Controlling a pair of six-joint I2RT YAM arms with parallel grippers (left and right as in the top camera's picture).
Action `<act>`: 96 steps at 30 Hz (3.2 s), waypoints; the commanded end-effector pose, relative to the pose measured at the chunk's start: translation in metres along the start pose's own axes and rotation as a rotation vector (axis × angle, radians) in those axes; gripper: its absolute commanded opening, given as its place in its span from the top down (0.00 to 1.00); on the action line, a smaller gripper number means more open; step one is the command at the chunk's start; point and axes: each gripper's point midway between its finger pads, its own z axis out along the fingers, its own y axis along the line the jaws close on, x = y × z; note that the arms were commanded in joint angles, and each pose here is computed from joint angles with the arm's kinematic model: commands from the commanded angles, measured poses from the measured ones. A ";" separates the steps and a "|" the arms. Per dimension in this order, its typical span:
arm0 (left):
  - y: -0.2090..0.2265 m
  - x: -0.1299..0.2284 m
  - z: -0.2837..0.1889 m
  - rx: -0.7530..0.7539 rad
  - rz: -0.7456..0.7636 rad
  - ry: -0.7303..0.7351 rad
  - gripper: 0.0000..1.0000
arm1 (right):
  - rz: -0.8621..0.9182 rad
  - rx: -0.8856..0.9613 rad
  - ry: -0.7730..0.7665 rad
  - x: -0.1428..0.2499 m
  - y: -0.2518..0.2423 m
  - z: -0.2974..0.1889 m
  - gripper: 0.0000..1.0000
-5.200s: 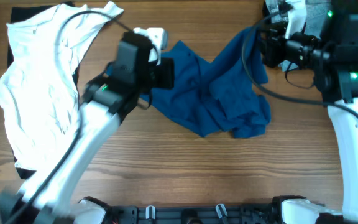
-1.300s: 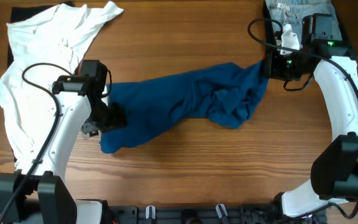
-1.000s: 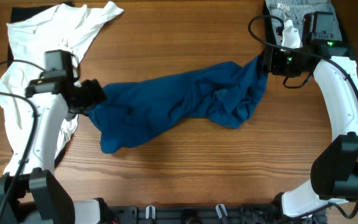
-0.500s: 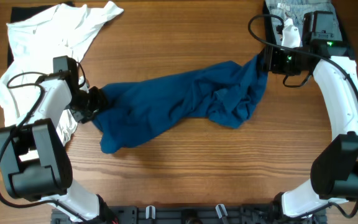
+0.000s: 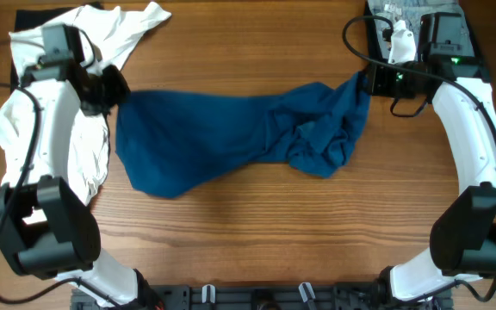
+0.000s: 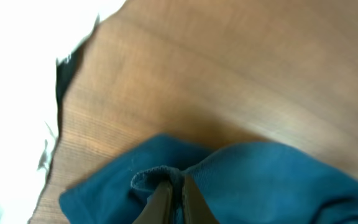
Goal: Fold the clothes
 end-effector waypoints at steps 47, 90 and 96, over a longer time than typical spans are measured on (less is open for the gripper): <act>-0.054 -0.032 -0.170 -0.042 0.256 -0.429 0.96 | 0.082 0.228 -0.007 -0.002 -0.042 -0.001 0.96; 0.011 0.044 -0.102 -0.242 0.121 -0.027 0.96 | 0.145 0.078 0.221 0.060 -0.060 0.085 0.28; 0.009 0.039 -0.102 -0.234 0.119 -0.048 0.96 | 0.167 0.021 0.203 0.058 -0.059 0.115 0.44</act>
